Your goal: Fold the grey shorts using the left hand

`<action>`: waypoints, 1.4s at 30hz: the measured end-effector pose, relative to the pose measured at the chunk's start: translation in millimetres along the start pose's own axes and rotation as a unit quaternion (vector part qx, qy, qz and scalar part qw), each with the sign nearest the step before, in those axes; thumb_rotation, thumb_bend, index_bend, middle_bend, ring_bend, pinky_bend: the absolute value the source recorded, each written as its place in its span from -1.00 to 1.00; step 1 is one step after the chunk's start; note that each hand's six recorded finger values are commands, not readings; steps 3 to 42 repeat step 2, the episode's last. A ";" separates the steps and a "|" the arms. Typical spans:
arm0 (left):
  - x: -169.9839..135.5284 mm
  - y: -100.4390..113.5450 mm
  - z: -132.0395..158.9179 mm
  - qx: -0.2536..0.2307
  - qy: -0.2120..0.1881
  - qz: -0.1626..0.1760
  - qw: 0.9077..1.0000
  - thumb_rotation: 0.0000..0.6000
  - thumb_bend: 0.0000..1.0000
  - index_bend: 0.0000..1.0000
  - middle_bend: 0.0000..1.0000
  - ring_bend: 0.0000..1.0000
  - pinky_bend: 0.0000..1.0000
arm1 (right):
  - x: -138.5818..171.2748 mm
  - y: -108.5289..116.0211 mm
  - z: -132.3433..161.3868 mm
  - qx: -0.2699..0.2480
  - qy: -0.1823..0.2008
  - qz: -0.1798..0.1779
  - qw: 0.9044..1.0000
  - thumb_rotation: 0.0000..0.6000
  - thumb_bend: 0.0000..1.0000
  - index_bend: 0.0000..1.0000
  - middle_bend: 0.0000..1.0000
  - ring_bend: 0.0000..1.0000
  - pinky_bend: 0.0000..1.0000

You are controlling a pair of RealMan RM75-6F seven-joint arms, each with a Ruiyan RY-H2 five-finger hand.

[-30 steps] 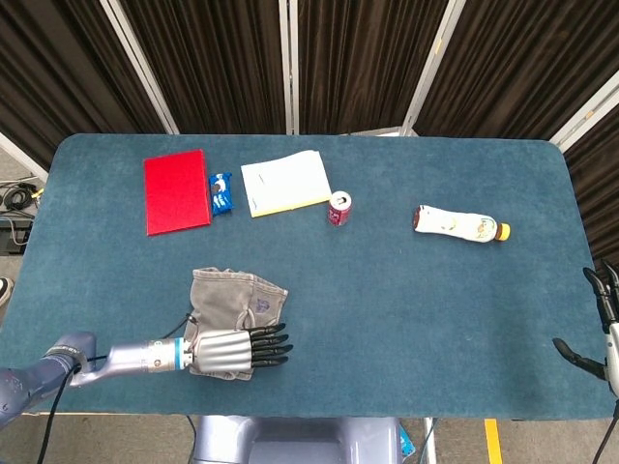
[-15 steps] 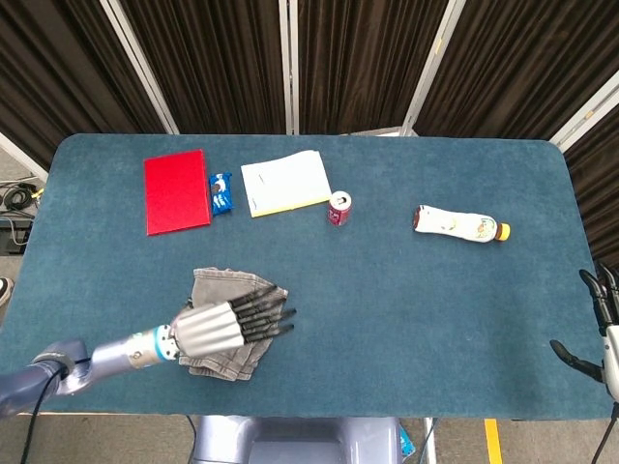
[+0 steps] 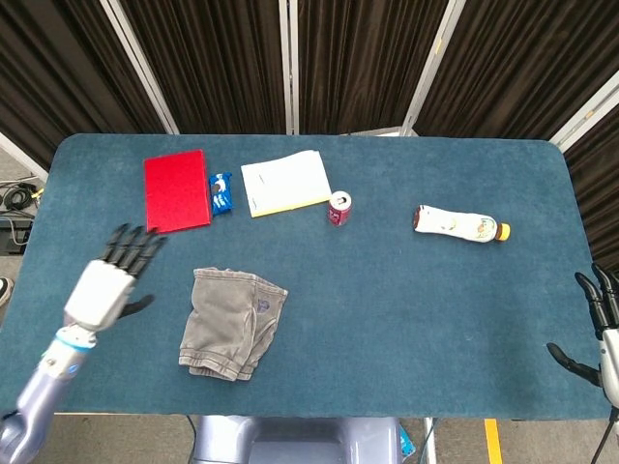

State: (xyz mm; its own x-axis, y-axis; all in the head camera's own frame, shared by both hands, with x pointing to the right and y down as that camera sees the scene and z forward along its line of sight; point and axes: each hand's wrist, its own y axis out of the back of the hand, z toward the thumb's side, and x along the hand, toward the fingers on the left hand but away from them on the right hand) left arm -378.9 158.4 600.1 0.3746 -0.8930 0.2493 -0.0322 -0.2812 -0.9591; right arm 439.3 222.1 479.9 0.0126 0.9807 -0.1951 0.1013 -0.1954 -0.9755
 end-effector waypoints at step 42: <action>-22.4 3.1 -12.2 -0.011 0.041 -0.012 0.999 1.00 -1.00 -1.00 -1.00 -1.00 -1.00 | -0.3 -0.6 0.1 0.001 0.000 0.001 1.000 1.00 -1.00 -0.83 -1.00 -1.00 -1.00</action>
